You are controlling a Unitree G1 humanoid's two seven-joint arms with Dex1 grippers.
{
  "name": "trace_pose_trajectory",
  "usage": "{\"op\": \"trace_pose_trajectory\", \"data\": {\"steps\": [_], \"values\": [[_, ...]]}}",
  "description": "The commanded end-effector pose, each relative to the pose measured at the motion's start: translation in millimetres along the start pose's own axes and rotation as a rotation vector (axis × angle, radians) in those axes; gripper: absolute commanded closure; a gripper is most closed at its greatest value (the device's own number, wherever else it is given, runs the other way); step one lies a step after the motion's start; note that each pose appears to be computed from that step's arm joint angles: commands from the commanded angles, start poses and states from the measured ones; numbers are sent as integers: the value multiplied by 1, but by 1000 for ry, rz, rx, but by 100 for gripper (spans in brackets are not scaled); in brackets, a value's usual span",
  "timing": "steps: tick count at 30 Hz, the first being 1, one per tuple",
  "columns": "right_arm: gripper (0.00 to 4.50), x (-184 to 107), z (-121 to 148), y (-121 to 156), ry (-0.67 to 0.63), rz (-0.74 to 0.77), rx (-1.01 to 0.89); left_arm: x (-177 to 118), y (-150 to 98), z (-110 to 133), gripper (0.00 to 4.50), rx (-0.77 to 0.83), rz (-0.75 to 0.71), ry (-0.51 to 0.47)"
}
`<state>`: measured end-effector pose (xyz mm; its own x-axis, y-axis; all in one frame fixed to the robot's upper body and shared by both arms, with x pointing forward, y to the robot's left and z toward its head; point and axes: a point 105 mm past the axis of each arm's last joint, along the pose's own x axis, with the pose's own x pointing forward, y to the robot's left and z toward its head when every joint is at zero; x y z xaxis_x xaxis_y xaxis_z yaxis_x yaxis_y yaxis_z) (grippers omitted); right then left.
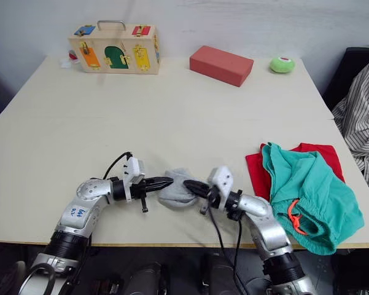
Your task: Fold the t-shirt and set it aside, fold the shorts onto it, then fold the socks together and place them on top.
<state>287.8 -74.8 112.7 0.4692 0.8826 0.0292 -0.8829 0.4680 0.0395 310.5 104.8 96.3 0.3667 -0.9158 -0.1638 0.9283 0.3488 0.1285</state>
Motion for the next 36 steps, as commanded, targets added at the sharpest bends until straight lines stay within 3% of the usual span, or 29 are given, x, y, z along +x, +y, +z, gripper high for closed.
{"op": "trace_pose_trajectory", "data": {"steps": [1, 6, 8, 10, 14, 22, 25, 32, 36], "values": [[323, -16, 27, 3, 1, 14, 122, -2, -5, 0, 450, 23, -26, -1], [158, -46, 5, -2, 335, -17, 425, -2, -3, -1, 450, 42, -33, 6], [83, -46, 0, -7, 390, -60, 556, -2, -2, -1, 450, 46, -34, 8], [16, -34, 4, -10, 359, -63, 690, -2, -2, -1, 450, 49, -35, 9], [4, -14, 6, 2, 375, 37, 810, -3, -2, -2, 450, 50, -38, 12], [4, 18, -13, -5, 434, -11, 851, -6, -3, -5, 450, 50, -28, 24], [66, 31, -15, -14, 393, -46, 851, -7, -2, -5, 450, 53, -21, 24], [321, 44, -13, -10, 352, 8, 865, -10, -1, -6, 450, 55, 4, 20], [444, 38, -3, -8, 316, 40, 850, -10, -1, -4, 450, 55, 8, 2]]}}
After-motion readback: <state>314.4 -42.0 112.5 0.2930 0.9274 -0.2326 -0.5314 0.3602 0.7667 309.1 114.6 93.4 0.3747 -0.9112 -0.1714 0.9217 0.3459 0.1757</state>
